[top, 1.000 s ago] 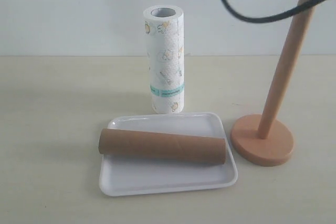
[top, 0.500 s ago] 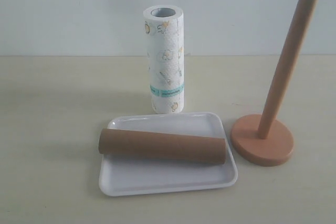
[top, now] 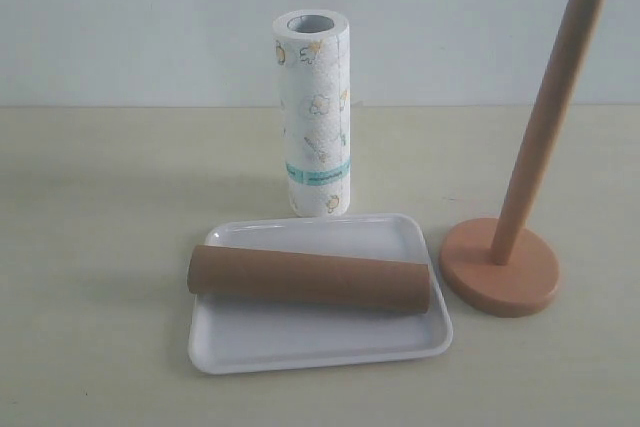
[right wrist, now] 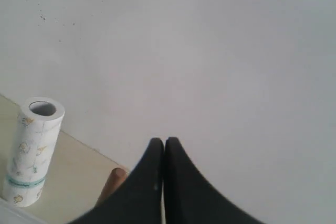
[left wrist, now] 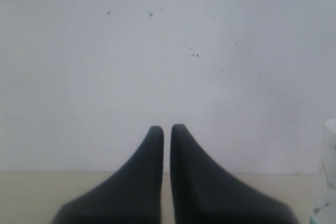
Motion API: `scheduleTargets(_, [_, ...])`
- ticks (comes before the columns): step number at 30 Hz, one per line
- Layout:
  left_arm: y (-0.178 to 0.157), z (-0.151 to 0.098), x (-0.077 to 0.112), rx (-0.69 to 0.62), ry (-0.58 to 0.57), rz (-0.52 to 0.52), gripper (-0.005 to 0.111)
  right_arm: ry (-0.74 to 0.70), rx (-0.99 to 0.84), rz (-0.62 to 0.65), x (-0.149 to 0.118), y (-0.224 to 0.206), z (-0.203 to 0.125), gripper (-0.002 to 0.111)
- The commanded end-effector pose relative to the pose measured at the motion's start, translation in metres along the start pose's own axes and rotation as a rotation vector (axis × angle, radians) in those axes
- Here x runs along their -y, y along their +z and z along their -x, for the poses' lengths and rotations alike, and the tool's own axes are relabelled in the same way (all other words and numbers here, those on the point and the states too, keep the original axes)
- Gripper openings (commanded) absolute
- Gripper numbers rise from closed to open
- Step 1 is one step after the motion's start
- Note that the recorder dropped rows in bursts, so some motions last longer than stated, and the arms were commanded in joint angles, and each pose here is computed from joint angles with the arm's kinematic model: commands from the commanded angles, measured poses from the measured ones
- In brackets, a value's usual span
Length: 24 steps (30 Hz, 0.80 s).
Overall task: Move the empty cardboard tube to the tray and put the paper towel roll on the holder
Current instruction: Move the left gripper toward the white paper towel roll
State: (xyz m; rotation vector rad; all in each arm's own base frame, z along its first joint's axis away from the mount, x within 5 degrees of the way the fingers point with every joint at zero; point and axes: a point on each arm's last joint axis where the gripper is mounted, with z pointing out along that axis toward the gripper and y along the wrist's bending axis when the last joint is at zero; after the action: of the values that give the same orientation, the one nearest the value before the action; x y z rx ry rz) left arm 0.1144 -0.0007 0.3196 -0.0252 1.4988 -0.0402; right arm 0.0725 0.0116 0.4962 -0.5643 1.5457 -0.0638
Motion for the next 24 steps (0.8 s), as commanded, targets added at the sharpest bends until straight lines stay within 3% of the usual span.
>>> scheduleTargets(1, [0.036, 0.018, 0.001, 0.034, -0.060, -0.012, 0.004, 0.055, 0.024, 0.014, -0.007, -0.017, -0.044, 0.000])
scheduleTargets(9, [0.047, 0.047, 0.005, 0.322, -0.061, -0.062, 0.004, 0.260, 0.025, 0.016, -0.016, -0.041, -0.109, 0.000])
scheduleTargets(14, [0.046, 0.051, 0.005, 0.370, -0.064, -0.071, 0.004, 0.286, 0.001, 0.031, -0.024, -0.040, -0.129, 0.000])
scheduleTargets(17, [0.050, 0.042, 0.007, 0.271, -0.147, -0.099, 0.004, 0.249, -0.028, 0.050, -0.035, -0.031, -0.139, 0.000])
scheduleTargets(21, [0.080, 0.004, 0.019, 0.018, -0.013, -0.220, 0.004, 0.191, -0.014, 0.063, -0.047, -0.021, -0.149, 0.000])
scheduleTargets(22, [0.089, -0.010, 0.028, -0.043, 0.075, -0.329, 0.004, 0.171, -0.005, 0.059, -0.048, -0.019, -0.151, 0.000])
scheduleTargets(24, [0.100, -0.030, 0.040, -0.102, 0.090, -0.489, 0.004, 0.161, -0.006, 0.052, -0.048, -0.019, -0.151, 0.000])
